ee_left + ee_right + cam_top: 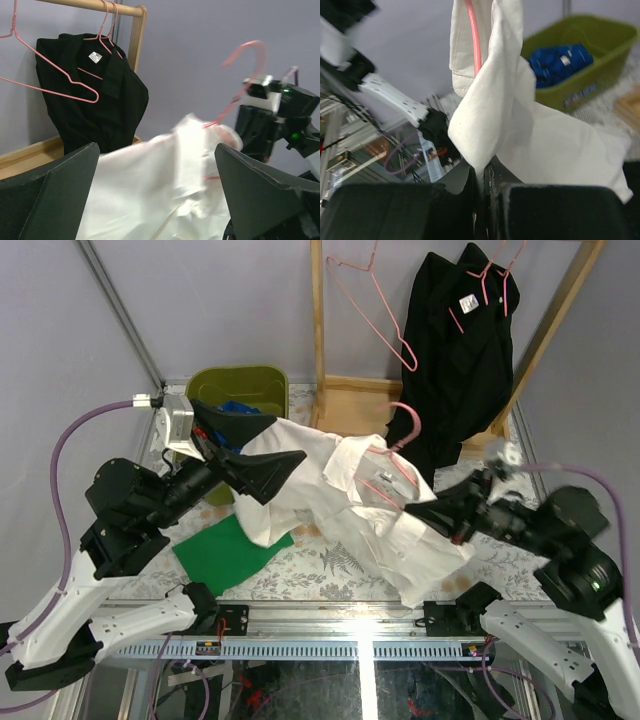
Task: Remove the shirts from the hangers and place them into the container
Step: Remove the shirt from the hanger.
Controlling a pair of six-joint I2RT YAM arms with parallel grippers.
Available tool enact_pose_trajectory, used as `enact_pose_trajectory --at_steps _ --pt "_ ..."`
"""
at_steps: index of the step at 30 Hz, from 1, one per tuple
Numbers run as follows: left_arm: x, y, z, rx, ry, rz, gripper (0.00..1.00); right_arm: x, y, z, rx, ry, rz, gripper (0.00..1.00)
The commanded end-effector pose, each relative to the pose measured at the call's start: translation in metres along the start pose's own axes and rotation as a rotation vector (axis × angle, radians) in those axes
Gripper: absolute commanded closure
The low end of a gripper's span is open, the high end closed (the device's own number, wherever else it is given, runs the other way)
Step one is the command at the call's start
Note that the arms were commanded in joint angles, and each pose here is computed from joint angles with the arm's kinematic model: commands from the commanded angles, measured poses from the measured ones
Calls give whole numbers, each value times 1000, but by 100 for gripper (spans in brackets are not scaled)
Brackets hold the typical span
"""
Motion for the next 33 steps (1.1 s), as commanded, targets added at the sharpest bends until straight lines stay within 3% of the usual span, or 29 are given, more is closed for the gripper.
enact_pose_trajectory --at_steps 1,6,14,20,28,33 --pt "9 1 14 19 15 24 0 34 -59 31 251 237 80 100" --pt "56 11 31 -42 183 -9 0 66 -80 56 190 440 184 100" --pt "133 20 30 -119 340 -139 0 78 -82 56 149 437 200 100" --pt "145 19 35 -100 340 -156 9 83 -83 54 150 456 212 100" --pt "142 14 44 -44 312 -182 31 88 -83 54 136 501 242 100" --pt "148 13 47 -31 343 -186 40 87 -79 54 109 498 242 100"
Point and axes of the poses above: each gripper's point midway between its finger pads, its own z axis out along the fingers, its own y axis along the line the jaws close on, x = y × z, the point moved 8 cm from there along -z, back along the fingers, and after that the axes turned 9 degrees about z, right-handed, at the moved point
